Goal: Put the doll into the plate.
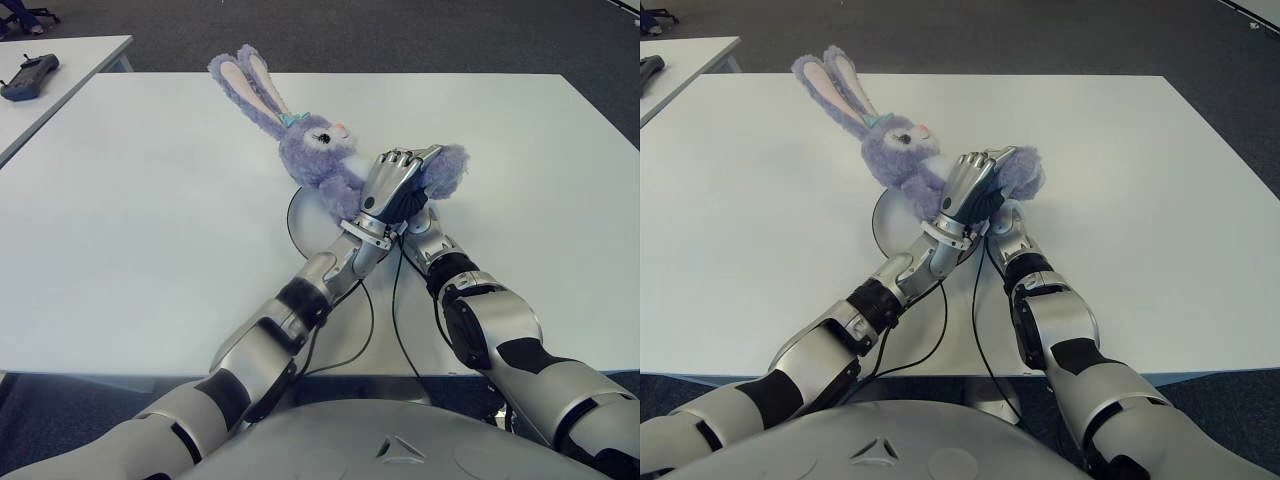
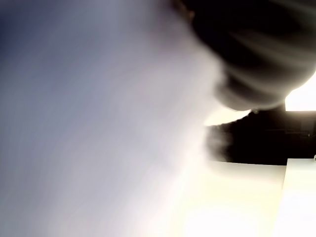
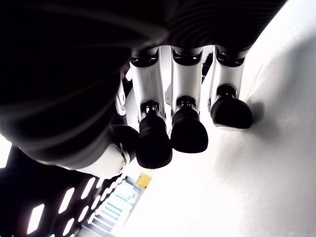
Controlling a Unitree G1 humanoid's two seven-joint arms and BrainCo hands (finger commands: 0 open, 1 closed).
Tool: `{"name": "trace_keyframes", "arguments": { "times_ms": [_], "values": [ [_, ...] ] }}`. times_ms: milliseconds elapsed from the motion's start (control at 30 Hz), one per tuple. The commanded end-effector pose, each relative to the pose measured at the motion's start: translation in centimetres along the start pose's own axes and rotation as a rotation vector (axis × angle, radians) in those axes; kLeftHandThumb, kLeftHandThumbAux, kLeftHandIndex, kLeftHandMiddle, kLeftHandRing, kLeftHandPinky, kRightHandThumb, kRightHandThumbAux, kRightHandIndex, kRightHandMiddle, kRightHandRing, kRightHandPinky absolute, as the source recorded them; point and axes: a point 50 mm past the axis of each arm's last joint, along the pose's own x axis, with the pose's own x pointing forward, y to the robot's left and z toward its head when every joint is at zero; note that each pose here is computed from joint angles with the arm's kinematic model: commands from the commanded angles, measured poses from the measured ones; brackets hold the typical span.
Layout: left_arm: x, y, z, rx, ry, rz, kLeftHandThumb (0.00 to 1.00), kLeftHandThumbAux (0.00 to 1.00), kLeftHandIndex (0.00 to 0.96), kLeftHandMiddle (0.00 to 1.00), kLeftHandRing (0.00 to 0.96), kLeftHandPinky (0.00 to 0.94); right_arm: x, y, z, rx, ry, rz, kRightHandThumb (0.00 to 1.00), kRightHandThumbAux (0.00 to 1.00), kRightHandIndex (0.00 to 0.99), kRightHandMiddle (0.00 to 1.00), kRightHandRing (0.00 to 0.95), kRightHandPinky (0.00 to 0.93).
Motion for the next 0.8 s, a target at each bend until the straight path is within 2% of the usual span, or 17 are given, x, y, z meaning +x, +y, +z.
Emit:
{"name": "trace_keyframes", "arguments": {
  "times_ms": [33, 800],
  "values": [
    [-21.41, -7.54, -4.72, 0.13, 0.573, -0.721, 0.746, 0.692, 0.444, 0.813, 0.829, 0.833, -14.68, 8.04, -13.36, -0.044, 0.632, 0.392, 0.701, 0.735, 0.406, 0.735, 0.774, 0.794],
    [-21.41, -7.54, -4.72, 0.13, 0.573, -0.721, 0.746, 0.692, 0.444, 0.813, 0.829, 0.833, -14.68, 8.04, -13.36, -0.044, 0.632, 0.392, 0.701, 0.735, 0.406, 0.735, 0.774, 0.794]
  ]
}}
